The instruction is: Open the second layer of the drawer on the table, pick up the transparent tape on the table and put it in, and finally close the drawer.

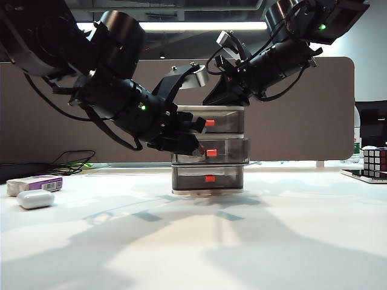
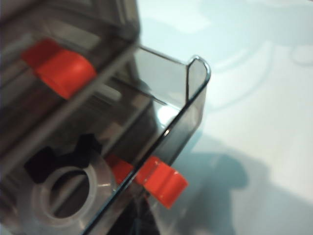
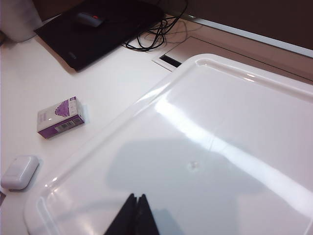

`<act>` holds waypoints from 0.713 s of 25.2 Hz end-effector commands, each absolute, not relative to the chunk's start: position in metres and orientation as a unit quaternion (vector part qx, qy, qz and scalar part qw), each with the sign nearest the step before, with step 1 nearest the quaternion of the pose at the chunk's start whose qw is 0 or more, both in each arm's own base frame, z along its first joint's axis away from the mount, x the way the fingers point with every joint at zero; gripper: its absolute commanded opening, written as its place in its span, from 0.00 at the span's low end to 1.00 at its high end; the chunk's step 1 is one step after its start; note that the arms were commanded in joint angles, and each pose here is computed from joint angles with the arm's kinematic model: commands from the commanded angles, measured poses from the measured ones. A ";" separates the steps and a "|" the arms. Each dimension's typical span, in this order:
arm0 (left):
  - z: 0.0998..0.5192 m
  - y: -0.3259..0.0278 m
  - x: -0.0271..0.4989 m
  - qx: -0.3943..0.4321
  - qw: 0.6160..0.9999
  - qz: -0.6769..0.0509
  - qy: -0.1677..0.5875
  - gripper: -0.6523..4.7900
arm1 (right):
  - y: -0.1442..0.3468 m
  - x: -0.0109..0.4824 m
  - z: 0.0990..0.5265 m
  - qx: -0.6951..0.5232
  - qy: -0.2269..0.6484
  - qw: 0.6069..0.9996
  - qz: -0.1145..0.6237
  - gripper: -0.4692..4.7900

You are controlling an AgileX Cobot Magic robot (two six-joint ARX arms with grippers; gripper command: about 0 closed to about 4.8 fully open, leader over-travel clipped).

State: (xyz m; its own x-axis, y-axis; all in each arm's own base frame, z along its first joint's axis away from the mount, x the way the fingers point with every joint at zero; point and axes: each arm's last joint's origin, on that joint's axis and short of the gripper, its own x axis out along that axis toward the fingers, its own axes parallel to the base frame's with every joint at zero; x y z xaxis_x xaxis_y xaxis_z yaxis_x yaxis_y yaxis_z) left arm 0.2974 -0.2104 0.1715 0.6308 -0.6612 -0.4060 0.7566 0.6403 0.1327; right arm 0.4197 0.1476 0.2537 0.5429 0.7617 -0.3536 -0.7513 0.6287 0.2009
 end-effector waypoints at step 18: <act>0.169 -0.214 0.315 0.148 0.948 -0.270 0.082 0.11 | 0.148 0.418 0.249 0.004 0.225 0.874 0.430 0.08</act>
